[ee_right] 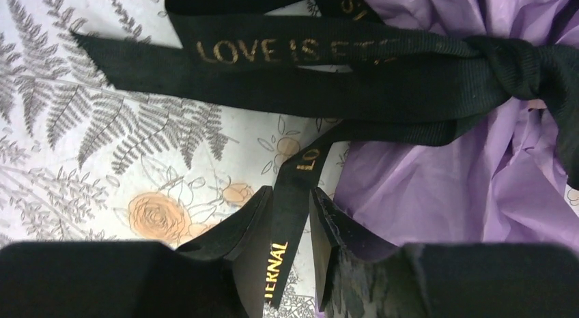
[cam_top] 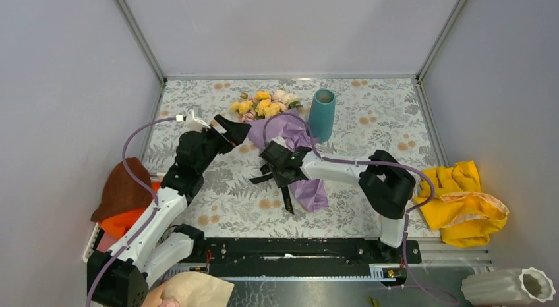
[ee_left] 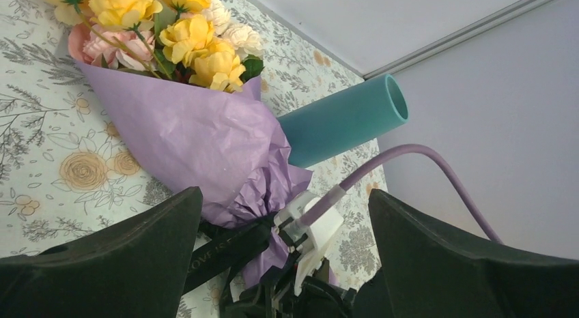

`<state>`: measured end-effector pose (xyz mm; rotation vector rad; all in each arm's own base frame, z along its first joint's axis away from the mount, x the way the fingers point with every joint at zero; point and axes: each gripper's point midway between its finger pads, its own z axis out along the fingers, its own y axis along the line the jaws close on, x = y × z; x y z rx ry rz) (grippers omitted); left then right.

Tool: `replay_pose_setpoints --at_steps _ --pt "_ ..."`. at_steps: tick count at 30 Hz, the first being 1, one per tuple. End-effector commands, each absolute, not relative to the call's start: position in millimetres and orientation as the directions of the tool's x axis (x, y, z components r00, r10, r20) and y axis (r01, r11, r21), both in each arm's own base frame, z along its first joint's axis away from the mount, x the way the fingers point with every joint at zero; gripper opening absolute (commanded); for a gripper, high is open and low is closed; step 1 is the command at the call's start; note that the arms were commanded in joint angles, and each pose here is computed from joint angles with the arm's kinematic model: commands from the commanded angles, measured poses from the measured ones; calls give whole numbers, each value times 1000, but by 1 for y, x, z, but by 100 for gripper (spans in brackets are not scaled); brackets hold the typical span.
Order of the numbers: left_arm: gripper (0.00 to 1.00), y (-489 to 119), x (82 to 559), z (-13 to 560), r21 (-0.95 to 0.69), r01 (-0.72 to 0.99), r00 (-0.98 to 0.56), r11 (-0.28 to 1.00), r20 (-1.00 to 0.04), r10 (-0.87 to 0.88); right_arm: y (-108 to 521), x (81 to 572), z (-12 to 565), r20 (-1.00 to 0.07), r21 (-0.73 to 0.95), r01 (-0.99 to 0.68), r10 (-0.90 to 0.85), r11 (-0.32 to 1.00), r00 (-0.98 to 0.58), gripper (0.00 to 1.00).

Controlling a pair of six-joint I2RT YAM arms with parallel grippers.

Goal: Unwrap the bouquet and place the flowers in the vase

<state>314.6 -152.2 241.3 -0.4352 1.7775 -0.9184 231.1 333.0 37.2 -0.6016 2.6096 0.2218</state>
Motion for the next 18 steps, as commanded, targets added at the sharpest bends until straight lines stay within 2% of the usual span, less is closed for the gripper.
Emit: replay_pose_setpoints --at_steps 1,10,18 --pt "99 -144 314 235 -725 122 -359 678 -669 -651 335 248 47 -492 8 -372 -320 928 -810 34" --pt "99 -140 309 230 -731 130 -334 670 -669 -664 337 265 32 -479 -85 -319 -319 944 -818 33" --pt "99 -139 303 230 -704 173 -319 689 -702 -637 320 268 18 -465 -168 -263 -312 950 -829 22"
